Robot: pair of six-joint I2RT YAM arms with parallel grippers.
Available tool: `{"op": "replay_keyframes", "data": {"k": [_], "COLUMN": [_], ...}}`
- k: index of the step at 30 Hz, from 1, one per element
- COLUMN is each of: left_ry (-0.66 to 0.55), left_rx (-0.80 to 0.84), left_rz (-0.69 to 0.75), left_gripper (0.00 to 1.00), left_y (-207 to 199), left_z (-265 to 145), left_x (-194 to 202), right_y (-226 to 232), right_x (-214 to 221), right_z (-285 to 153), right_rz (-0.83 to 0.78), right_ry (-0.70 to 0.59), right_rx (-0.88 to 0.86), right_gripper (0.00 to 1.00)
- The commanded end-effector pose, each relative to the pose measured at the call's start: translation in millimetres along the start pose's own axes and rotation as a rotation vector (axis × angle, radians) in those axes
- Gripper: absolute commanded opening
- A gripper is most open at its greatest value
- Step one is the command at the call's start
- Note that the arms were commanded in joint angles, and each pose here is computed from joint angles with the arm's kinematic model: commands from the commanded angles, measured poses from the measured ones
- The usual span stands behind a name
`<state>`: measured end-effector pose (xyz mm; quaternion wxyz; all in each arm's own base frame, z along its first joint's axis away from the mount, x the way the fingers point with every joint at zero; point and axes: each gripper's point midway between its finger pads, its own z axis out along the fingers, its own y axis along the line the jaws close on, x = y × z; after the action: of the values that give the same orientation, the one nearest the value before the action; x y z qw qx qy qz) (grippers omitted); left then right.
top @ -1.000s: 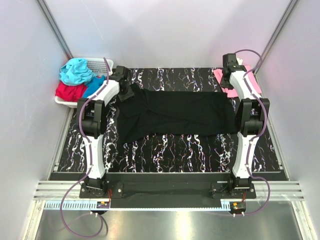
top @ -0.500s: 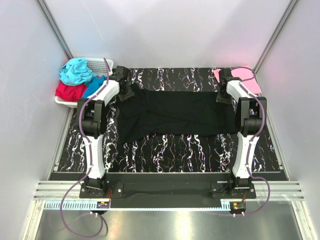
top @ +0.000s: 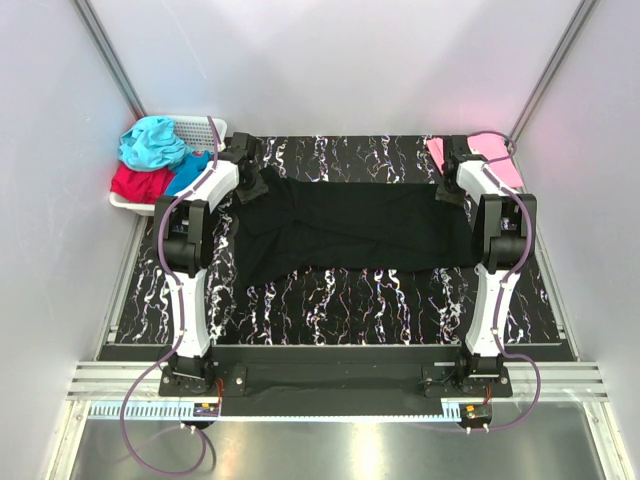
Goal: Fold and stack the t-shirts
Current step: Fold the tshirt
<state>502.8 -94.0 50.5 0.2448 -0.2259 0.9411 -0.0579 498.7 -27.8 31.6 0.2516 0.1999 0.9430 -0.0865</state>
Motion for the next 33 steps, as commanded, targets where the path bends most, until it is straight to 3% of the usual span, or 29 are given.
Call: {"op": "replay_keyframes", "data": {"k": [1, 16, 17, 20, 21, 33], "left_ry": [-0.014, -0.013, -0.013, -0.01, -0.006, 0.081], "left_rx": [0.016, 0.003, 0.003, 0.002, -0.003, -0.128], "left_rz": [0.012, 0.005, 0.004, 0.001, -0.001, -0.064], "left_gripper": [0.38, 0.4, 0.4, 0.39, 0.39, 0.22], "left_y": [-2.1, 1.9, 2.4, 2.7, 3.8, 32.1], "left_z": [-1.6, -1.4, -1.7, -2.5, -2.4, 9.4], "left_x": [-5.2, -5.8, -6.5, -5.4, -4.1, 28.7], "right_y": [-4.8, -2.8, -1.4, 2.4, 1.1, 0.1], "right_x": [-21.1, -27.4, -27.4, -28.1, -29.7, -74.6], "right_z": [-1.7, 22.1, 22.1, 20.0, 18.3, -13.5], "right_rz": [-0.003, 0.003, 0.002, 0.011, 0.013, 0.012], "right_ry": [-0.068, -0.045, -0.043, -0.041, -0.045, -0.129], "right_rx": [0.028, -0.011, -0.019, -0.039, -0.033, -0.022], "right_gripper": [0.32, 0.29, 0.28, 0.04, 0.0, 0.0]}}
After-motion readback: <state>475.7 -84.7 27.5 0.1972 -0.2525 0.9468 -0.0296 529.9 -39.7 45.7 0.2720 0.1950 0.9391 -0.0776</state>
